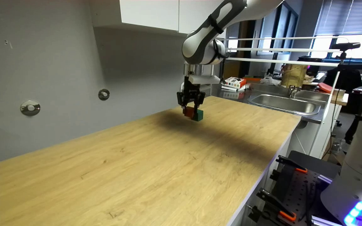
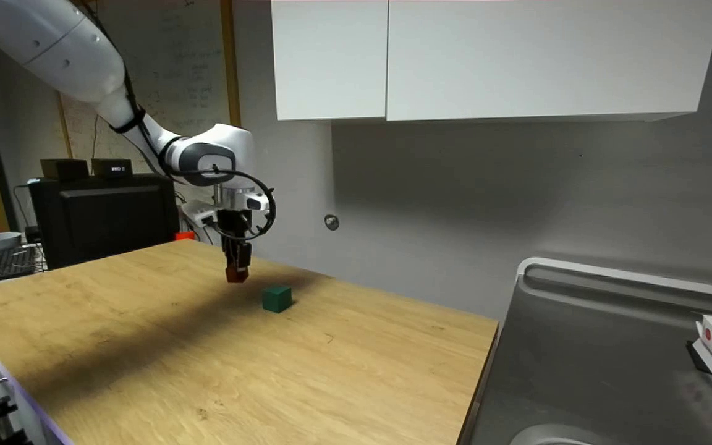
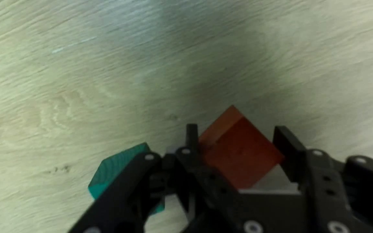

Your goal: Put the orange block on the green block

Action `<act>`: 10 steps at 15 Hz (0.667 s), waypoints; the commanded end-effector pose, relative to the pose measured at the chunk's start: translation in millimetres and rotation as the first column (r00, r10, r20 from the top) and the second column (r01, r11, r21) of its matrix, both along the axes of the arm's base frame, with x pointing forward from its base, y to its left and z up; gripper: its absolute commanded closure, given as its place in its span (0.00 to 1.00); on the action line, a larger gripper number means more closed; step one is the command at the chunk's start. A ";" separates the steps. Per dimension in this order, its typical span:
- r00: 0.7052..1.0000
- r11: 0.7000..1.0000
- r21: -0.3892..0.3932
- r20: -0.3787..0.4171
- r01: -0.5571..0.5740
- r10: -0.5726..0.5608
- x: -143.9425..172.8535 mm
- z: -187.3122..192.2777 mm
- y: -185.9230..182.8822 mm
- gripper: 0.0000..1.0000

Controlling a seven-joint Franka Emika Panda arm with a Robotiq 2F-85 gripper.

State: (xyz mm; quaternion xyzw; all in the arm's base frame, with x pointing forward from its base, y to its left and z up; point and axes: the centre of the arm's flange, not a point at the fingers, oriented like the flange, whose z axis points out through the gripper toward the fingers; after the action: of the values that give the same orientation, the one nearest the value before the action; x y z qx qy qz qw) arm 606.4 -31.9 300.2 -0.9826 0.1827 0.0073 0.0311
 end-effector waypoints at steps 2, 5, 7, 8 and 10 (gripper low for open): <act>0.999 1.000 0.001 0.032 0.032 -0.032 23.2 28.2 -28.1 0.65; 0.998 0.998 0.000 0.043 0.055 -0.055 29.7 30.8 -44.3 0.65; 0.997 0.997 -0.002 0.040 0.073 -0.072 32.0 27.7 -56.2 0.65; 0.996 0.997 -0.003 0.036 0.082 -0.082 32.7 25.1 -62.8 0.65; 0.994 0.995 -0.005 0.028 0.102 -0.102 34.0 19.4 -76.4 0.65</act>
State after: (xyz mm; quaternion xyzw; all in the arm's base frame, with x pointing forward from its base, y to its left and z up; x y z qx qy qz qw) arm 628.6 -90.2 321.6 -0.9739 0.2249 -0.0159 0.0272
